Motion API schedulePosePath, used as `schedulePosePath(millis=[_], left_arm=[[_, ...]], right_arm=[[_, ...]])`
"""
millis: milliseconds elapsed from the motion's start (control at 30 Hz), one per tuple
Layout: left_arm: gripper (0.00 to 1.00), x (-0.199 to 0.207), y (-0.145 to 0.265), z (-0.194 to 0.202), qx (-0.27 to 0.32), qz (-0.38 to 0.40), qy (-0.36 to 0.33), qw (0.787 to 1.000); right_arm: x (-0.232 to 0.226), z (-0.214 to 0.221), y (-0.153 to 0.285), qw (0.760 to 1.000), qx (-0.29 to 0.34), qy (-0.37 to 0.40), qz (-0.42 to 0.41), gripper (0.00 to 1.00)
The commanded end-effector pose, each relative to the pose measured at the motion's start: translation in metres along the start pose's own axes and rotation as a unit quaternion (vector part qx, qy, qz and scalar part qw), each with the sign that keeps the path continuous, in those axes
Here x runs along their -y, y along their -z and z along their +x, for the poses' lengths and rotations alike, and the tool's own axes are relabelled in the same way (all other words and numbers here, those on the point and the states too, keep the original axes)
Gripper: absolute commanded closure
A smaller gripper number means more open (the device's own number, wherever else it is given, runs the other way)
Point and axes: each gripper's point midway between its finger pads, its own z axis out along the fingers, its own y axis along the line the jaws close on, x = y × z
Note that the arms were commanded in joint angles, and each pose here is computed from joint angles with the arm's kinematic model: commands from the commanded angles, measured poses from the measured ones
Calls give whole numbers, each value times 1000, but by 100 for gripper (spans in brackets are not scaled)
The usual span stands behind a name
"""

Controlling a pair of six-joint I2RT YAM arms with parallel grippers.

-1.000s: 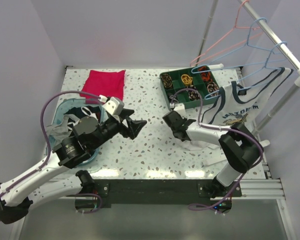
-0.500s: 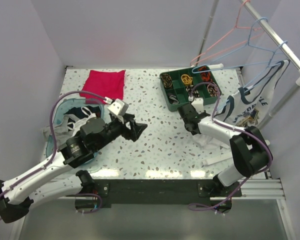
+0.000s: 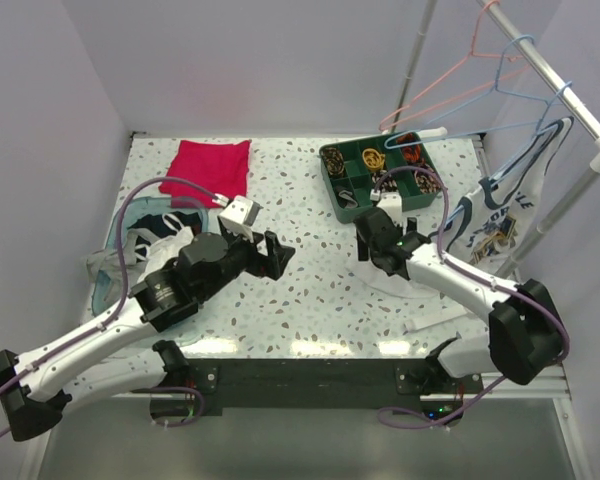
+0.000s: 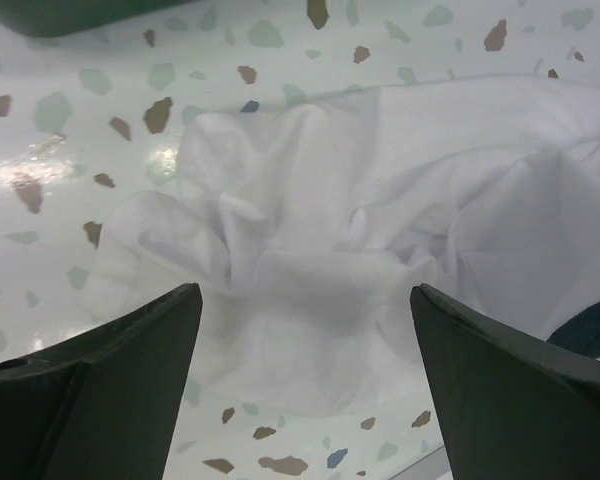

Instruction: Place the tank top on the hanger

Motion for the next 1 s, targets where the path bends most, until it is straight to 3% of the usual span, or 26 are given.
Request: schedulePosePath(millis=[0,267,567,700,967], left_arm=[[11,-15,-5,-4,5,-50,31,998],[2,-36,-20,16,-42,-117,44,991],[0,-51,-26,47,-68,-144,62,985],[0,-63,-25,68,-84,-173,73,979],[0,-74,-22,87,-85,-194,93,973]], right_arm=[[-21,-25,29,998,28,5,-47,8],[-69,-38,80,984,60,12,-170,3],[-130,-30,145,929,86,0,-359,1],[-140,-20,155,917,90,4,-389,1],[-138,-11,154,914,89,15,-395,1]])
